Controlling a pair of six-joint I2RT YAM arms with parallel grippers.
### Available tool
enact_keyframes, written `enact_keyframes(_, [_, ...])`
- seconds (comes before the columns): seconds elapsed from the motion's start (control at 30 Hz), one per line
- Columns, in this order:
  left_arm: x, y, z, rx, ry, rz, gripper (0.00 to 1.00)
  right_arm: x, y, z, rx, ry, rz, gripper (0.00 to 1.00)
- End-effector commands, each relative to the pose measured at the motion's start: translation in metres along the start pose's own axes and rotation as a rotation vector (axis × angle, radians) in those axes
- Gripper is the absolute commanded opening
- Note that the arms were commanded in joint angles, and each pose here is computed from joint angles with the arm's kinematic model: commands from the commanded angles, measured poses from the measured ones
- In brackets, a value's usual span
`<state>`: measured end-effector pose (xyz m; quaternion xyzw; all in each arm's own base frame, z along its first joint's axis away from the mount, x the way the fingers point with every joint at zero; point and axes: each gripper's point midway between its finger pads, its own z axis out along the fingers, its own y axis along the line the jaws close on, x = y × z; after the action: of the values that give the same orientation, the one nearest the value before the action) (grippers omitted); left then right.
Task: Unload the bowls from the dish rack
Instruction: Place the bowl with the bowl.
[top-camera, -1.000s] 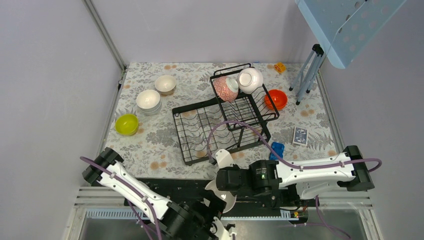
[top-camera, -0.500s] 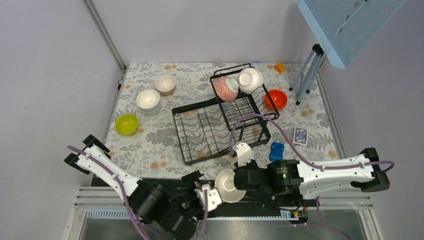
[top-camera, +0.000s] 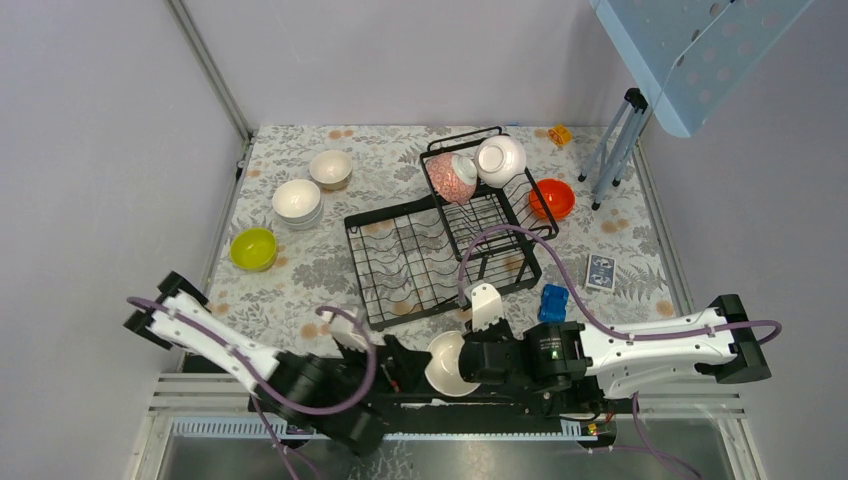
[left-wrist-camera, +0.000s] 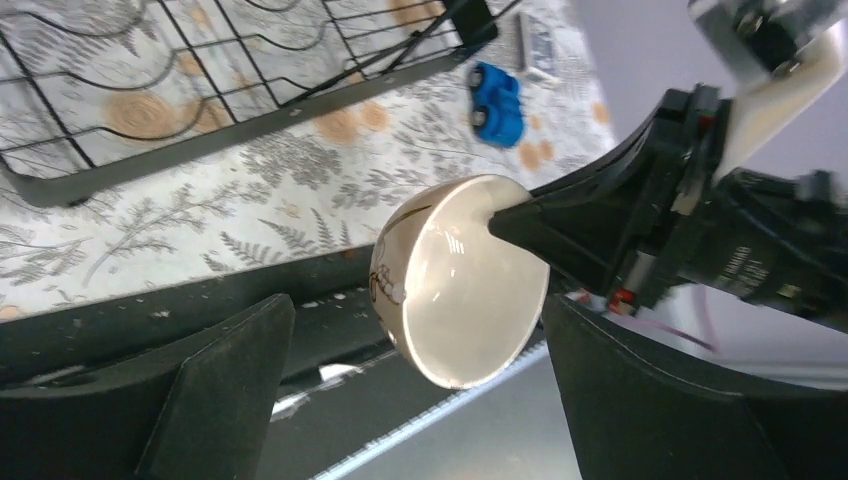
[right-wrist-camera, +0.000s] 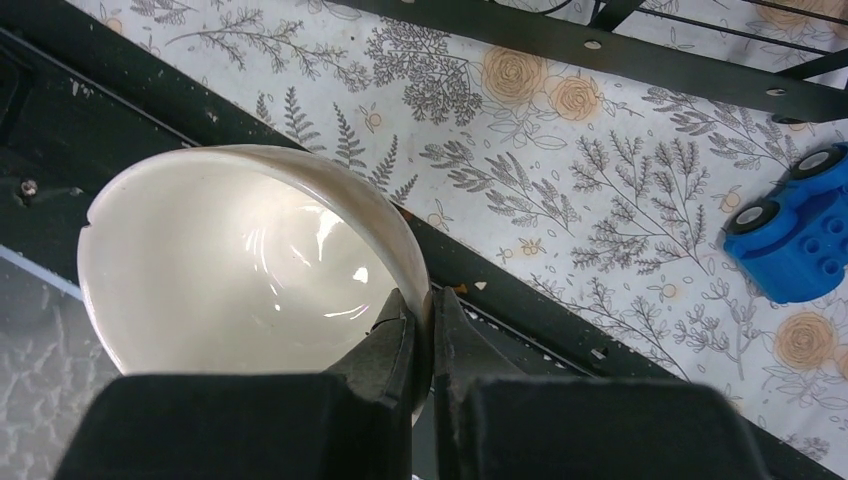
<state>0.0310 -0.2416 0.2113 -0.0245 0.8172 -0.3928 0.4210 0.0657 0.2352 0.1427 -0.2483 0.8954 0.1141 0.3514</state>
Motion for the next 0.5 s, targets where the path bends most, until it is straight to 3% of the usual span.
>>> enact_keyframes(0.0, [0.002, 0.002, 0.010, -0.223, -0.084, -0.126, 0.99, -0.028, 0.016, 0.005, -0.006, -0.123, 0.131, 0.00])
enact_keyframes(0.13, [0.004, 0.008, 0.015, -0.297, -0.097, -0.082, 0.98, -0.036, 0.022, 0.006, -0.006, -0.154, 0.156, 0.00])
enact_keyframes(0.47, [0.021, 0.030, 0.038, -0.304, -0.016, -0.100, 0.58, -0.044, 0.031, 0.009, -0.016, -0.174, 0.175, 0.00])
